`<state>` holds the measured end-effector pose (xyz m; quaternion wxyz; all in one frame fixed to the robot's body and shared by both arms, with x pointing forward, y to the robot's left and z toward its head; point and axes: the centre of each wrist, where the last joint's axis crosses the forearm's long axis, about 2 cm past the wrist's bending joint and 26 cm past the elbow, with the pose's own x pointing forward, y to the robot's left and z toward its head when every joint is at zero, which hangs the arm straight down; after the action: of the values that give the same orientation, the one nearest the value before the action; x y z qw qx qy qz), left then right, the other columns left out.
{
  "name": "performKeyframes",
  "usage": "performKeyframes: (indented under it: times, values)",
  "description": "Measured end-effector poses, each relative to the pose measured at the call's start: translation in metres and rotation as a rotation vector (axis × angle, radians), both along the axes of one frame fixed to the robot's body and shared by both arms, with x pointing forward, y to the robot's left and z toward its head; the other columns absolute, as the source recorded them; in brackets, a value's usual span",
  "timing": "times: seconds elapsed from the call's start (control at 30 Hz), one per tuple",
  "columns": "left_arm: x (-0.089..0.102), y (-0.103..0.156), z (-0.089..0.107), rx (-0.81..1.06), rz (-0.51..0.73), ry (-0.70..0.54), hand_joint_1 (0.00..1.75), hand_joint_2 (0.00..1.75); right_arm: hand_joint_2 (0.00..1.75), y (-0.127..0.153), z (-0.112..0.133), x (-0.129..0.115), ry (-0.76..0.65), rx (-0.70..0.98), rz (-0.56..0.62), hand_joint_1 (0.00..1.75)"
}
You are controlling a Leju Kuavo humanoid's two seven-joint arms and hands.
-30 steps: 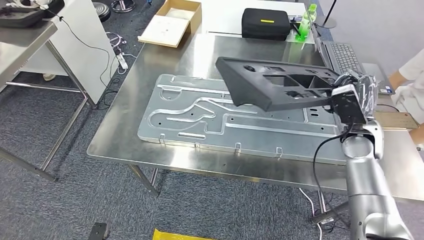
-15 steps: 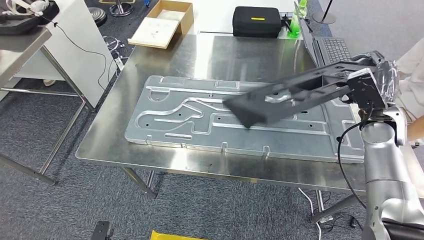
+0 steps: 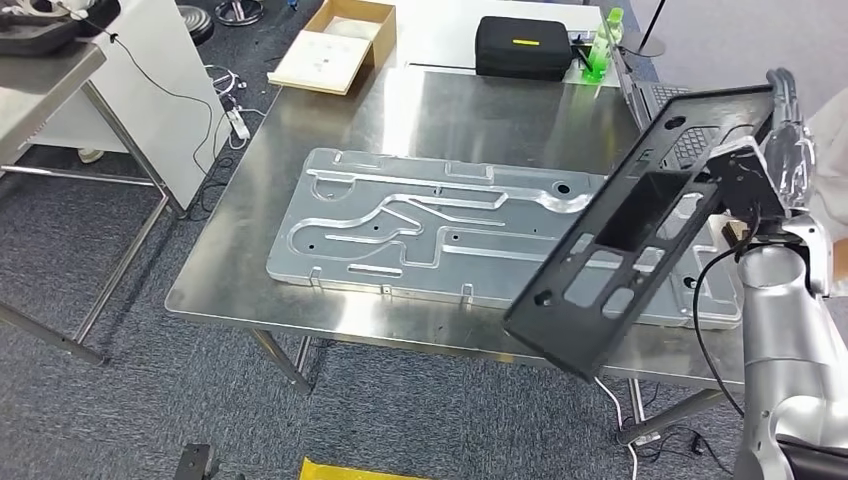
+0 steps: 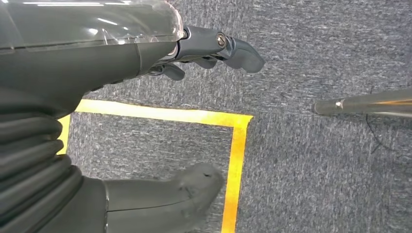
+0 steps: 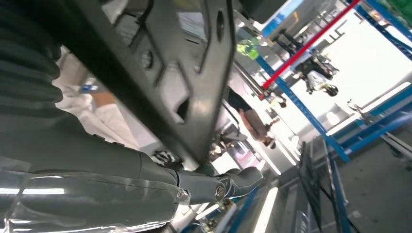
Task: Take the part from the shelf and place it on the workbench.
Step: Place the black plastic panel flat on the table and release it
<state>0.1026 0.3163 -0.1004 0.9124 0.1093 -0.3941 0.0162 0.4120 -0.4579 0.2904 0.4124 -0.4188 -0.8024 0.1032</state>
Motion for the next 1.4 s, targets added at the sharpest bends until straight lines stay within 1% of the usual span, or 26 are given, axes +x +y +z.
performKeyframes:
  times: [0.17,0.37,0.9,1.07,1.2,1.33,1.4]
  values:
    - [-0.002,-0.002,-0.001,-0.004,-0.001,0.004,0.00,1.75,1.75,-0.004,-0.002,-0.001,0.010,0.018,-0.028,0.00]
    - [-0.004,-0.002,-0.001,-0.003,0.001,0.007,0.00,1.75,1.75,-0.011,-0.004,-0.001,0.027,0.068,-0.107,0.00]
    - [-0.005,0.000,-0.001,0.007,0.011,0.012,0.00,1.75,1.75,-0.023,-0.009,-0.001,0.042,0.106,-0.174,0.00]
    - [-0.008,0.000,-0.002,0.008,0.012,0.016,0.00,1.75,1.75,-0.029,-0.017,-0.002,0.069,0.116,-0.204,0.00]
    - [-0.007,0.000,-0.002,0.008,0.012,0.015,0.00,1.75,1.75,-0.031,-0.017,-0.002,0.067,0.119,-0.215,0.00]
    - [-0.007,0.000,-0.002,0.009,0.014,0.014,0.00,0.00,1.75,-0.031,-0.019,-0.002,0.067,0.111,-0.217,0.00]
    - [-0.007,0.000,-0.001,0.009,0.014,0.013,0.00,0.00,1.75,-0.031,-0.019,-0.002,0.067,0.108,-0.217,0.00]
